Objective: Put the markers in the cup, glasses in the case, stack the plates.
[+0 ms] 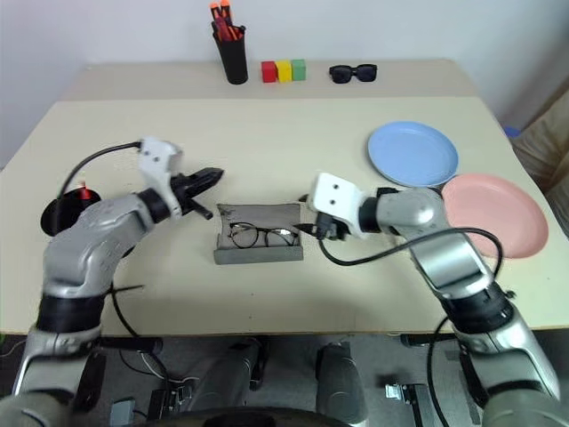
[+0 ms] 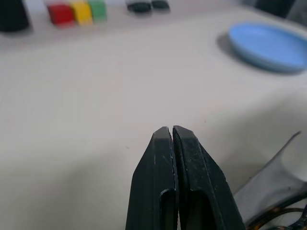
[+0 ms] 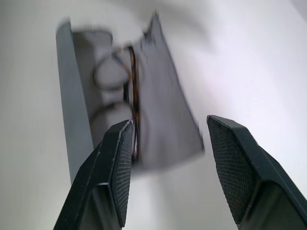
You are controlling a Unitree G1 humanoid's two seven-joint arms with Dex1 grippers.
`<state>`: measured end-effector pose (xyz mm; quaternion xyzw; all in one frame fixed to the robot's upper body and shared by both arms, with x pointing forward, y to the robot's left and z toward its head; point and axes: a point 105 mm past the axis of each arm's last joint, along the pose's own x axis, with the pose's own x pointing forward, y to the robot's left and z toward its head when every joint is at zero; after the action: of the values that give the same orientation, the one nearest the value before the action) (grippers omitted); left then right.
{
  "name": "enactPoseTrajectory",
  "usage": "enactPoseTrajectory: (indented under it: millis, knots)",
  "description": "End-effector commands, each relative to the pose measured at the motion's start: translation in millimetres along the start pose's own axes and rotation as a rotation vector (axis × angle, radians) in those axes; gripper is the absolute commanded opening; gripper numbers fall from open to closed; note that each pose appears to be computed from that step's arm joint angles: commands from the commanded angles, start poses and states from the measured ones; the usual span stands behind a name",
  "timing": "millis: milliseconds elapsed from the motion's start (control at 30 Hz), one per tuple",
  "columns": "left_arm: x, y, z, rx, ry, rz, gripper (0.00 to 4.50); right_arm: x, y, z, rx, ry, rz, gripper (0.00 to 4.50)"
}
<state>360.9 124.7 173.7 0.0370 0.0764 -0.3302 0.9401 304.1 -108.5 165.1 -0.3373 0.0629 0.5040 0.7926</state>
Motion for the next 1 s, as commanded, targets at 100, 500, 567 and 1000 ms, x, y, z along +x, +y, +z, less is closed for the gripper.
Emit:
enactPoseTrajectory:
  millis: [100, 500, 567, 1000]
  knots:
    - [25.4, -18.1, -8.3, 0.026, 0.171, -0.148, 0.01, -22.5, 2.2, 12.4, -0.032, -0.045, -0.058, 2.49]
    - [-5.1, -47.4, -37.9, 0.141, 0.331, -0.432, 0.01, -35.9, 2.1, -1.7, 0.021, -0.014, -0.116, 2.49]
    - [-10.8, -46.9, -40.5, 0.153, 0.334, -0.431, 0.01, -34.8, -0.1, -3.1, 0.022, -0.012, -0.121, 2.49]
    - [-47.5, -49.2, -51.7, 0.161, 0.279, -0.343, 0.01, -27.2, -12.1, -14.2, 0.017, 0.0, -0.136, 2.49]
